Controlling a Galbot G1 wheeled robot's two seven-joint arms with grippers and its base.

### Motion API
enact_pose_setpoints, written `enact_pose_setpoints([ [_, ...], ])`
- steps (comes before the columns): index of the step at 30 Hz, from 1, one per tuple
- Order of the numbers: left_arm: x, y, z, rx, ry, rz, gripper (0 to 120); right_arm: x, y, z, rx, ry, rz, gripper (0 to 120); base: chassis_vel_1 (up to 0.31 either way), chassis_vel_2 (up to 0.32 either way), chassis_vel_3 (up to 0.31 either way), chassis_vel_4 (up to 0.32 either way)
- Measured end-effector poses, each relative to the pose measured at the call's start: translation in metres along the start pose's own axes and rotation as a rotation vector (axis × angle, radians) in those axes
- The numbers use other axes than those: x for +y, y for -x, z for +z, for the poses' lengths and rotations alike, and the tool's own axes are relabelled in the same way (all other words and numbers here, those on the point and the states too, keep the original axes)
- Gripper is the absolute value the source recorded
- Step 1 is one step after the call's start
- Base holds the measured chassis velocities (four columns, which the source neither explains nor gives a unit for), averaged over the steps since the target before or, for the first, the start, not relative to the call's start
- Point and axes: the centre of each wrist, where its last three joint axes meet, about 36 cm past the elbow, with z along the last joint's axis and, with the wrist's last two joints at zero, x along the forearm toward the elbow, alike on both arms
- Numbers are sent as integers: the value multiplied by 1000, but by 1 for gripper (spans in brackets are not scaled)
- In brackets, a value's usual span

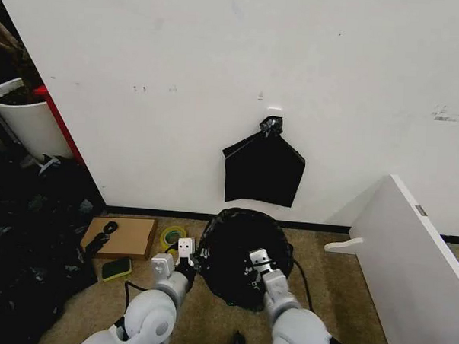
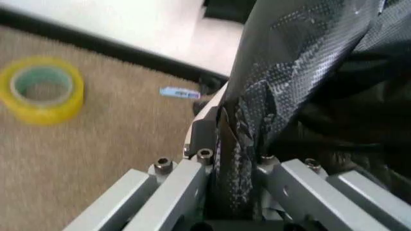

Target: Place the garbage bag over the trash bin.

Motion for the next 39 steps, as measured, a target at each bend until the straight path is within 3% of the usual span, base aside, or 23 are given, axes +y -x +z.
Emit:
enact_pose_setpoints([
  [8, 7, 16, -2, 135, -145, -194, 0, -24, -5, 0, -121, 69, 82, 0, 0, 0, 0, 0],
  [17, 9, 39, 0, 255, -149, -262, 1, -36, -7, 14, -147, 124, 197, 0, 0, 0, 0, 0],
  [25, 14, 47, 1, 223, -127, -274, 27, -32, -4, 16, -141, 140, 205, 0, 0, 0, 0, 0],
  [36, 13, 36, -3, 159, -77, -257, 62, -33, -4, 15, -142, 139, 211, 0, 0, 0, 0, 0],
  [39, 10, 29, -6, 122, -64, -242, 78, -33, -5, 13, -144, 143, 209, 0, 0, 0, 0, 0],
])
